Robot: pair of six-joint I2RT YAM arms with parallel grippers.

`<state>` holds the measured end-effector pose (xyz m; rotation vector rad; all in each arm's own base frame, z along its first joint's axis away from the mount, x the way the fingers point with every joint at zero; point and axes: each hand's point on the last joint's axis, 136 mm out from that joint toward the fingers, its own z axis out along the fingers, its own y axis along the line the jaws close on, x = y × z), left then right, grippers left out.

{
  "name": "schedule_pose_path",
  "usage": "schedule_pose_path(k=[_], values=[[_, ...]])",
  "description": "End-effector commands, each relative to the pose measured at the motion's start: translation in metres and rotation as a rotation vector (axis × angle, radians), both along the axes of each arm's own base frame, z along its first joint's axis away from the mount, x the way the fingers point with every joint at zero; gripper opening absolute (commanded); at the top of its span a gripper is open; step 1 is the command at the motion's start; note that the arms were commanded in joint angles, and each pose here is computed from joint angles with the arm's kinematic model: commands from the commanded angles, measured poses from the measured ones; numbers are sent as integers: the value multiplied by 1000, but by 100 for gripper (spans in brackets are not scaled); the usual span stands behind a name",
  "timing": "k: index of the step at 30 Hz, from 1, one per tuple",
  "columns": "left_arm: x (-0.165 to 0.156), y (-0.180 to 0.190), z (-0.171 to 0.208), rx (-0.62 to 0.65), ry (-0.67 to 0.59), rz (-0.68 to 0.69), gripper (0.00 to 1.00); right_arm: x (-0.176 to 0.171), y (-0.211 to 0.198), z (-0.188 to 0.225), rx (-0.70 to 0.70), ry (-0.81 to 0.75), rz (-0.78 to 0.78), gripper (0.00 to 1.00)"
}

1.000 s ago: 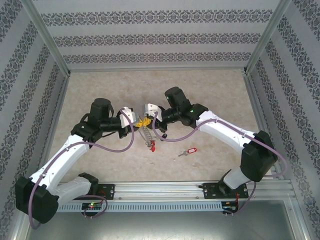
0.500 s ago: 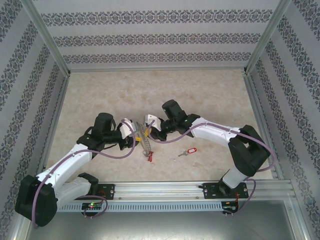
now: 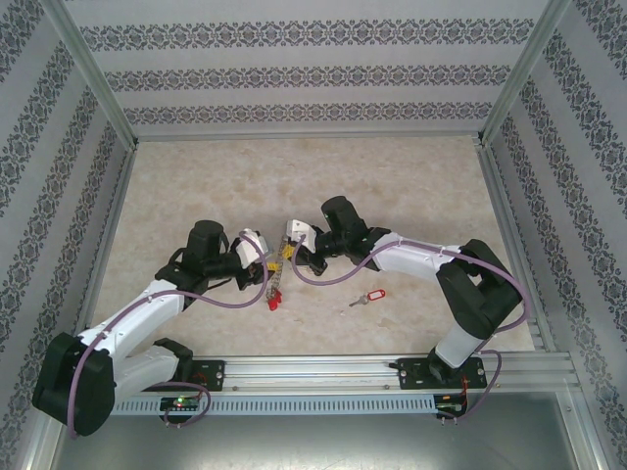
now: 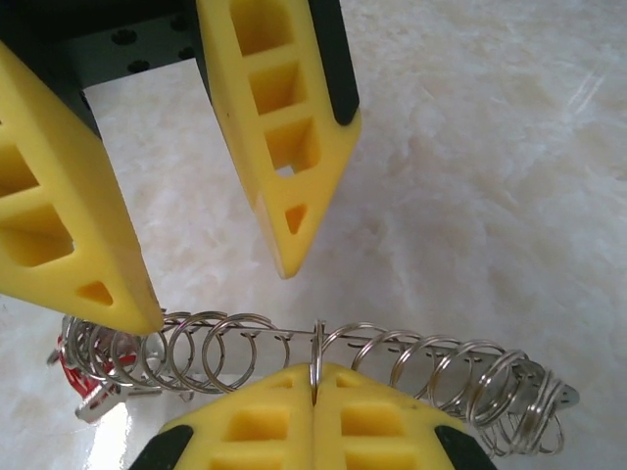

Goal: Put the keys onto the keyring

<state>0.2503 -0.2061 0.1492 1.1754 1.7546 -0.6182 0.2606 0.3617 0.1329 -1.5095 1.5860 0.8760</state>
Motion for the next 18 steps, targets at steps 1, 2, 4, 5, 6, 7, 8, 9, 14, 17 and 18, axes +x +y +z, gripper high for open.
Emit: schedule_pose_path(k=[1, 2, 4, 5, 6, 7, 8, 9, 14, 17, 18], values=[[8, -4, 13, -16, -88, 0, 39, -3, -1, 0, 13, -27, 28, 0], [9, -3, 11, -7, -94, 4, 39, -4, -1, 1, 15, -28, 35, 0], [10, -3, 9, 8, -91, -8, 38, -5, -1, 3, 11, -38, 43, 0], [10, -4, 7, 17, -87, -16, 38, -5, -1, 4, 11, -45, 42, 0], [10, -5, 6, 23, -83, -27, 37, -5, -2, 5, 13, -51, 43, 0], [9, -7, 5, 31, -79, -47, 37, -4, -3, 6, 15, -57, 41, 0], [8, -8, 4, 37, -73, -70, 36, -4, -3, 8, 20, -57, 44, 0], [7, -10, 3, 40, -66, -84, 35, -5, -3, 11, 25, -55, 51, 0], [11, -14, 10, 26, -84, -103, 30, -8, -2, 18, 41, -51, 68, 0], [13, -14, 11, 29, -92, -104, 29, -7, -2, 19, 44, -50, 69, 0], [13, -14, 10, 33, -89, -104, 29, -8, -2, 20, 48, -48, 72, 0]])
